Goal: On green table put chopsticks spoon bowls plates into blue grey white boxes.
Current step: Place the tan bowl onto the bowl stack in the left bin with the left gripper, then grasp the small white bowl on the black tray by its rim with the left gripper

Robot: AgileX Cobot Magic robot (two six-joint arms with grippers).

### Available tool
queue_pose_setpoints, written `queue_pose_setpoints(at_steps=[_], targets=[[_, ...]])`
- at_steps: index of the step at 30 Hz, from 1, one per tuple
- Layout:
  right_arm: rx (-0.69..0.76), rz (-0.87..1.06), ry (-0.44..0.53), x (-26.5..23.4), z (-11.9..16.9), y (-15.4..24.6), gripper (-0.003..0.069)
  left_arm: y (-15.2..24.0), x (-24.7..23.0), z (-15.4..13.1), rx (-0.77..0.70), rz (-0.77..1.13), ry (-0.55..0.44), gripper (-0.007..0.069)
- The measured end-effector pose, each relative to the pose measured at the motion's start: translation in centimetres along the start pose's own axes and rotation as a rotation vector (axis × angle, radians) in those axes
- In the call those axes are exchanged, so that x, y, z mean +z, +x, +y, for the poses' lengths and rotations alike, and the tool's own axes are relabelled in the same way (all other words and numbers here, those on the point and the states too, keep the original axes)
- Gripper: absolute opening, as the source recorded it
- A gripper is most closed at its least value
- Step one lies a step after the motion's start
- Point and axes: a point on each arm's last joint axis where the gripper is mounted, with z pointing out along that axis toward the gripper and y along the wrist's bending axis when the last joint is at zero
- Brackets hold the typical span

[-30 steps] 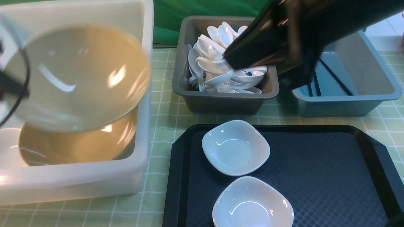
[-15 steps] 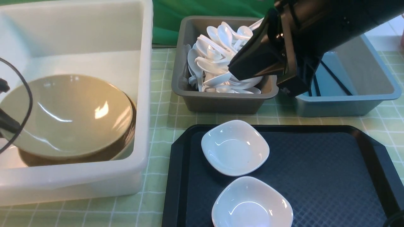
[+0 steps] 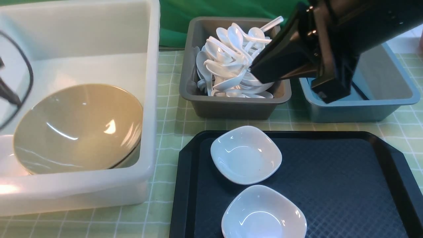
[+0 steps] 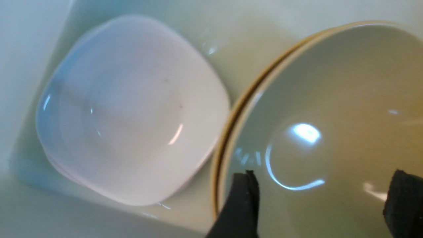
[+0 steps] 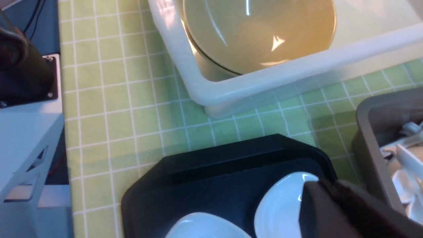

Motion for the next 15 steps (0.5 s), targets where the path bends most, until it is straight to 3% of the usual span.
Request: queue_pose_setpoints(at_steps=[3,7,12,15], targets=[[0.014,0.022,0.038,-0.8,0.1,0.3,0.0066,0.3,-2.6,-2.2,0.061,-0.06,0.045,0.0572],[0.036,0.056,0.113,-2.5,0.4,0.8,0.0069,2.9,-4.2,-7.8,0.253,-0.067,0.22,0.0577],[0.062,0.059,0.199,-5.4,1.5,1.3,0.0076,8.2,-0.9,-16.7,0.509,0.066,0.458,0.0577],[0.079,0.054,0.203,-6.7,2.3,1.6,0.0079,11.1,2.8,-20.9,0.612,0.176,0.485,0.0577]])
